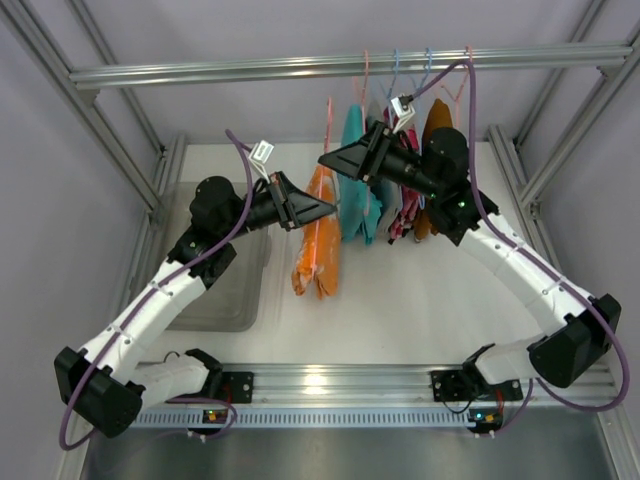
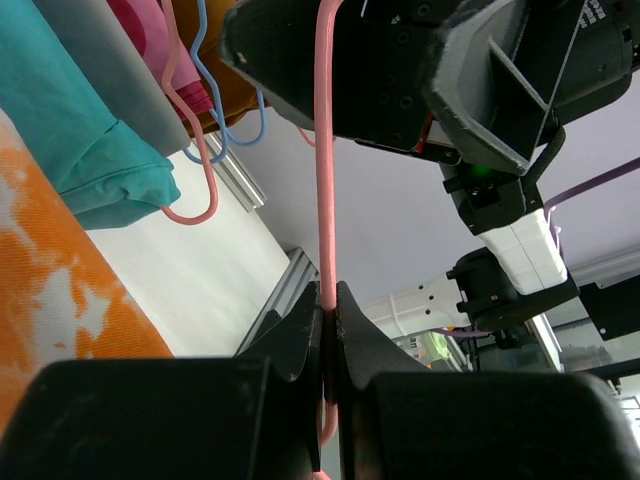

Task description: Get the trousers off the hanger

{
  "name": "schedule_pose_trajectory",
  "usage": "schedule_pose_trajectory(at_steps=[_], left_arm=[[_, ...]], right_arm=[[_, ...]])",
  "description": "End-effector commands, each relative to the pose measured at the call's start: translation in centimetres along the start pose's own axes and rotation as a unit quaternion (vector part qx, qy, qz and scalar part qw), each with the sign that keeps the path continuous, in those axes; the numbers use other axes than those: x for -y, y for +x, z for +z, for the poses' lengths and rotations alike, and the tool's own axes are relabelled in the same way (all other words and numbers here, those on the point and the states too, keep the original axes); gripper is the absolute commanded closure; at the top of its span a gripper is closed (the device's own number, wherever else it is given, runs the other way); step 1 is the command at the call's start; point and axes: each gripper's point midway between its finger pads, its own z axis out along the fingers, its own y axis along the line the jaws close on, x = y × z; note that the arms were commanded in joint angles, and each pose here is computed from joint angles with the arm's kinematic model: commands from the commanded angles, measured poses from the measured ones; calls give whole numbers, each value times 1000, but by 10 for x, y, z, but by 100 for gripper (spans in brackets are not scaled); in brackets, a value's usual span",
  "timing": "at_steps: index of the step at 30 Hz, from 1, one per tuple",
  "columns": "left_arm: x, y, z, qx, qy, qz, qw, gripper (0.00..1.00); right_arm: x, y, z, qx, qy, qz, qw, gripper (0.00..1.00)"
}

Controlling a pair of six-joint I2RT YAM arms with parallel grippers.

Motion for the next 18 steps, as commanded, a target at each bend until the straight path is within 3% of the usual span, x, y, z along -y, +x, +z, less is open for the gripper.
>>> schedule_pose_trajectory(at_steps=[1,10,13,16,17,18], left_arm=[[65,-29,-13,62,96,83,990,100],[69,-30,-12,63,102,82,989,100],[66,-30,-14,66,93,98,989,100],[63,-27,-16,62,82,106,989,100],[64,-27,-18,63,81,116,988,100],[62,-25,-19,60,78,119,988,99]], right_arm=[[-33,-13,7,24,-47,-10,999,45],[-44,4,20,2,-73,23,997,50],[-52,5,24,-3,-86,29,996,57],[-62,3,25,-2,-98,26,995,82],[-64,3,25,-1,-99,27,995,99],[-65,3,26,-1,-101,27,995,100]])
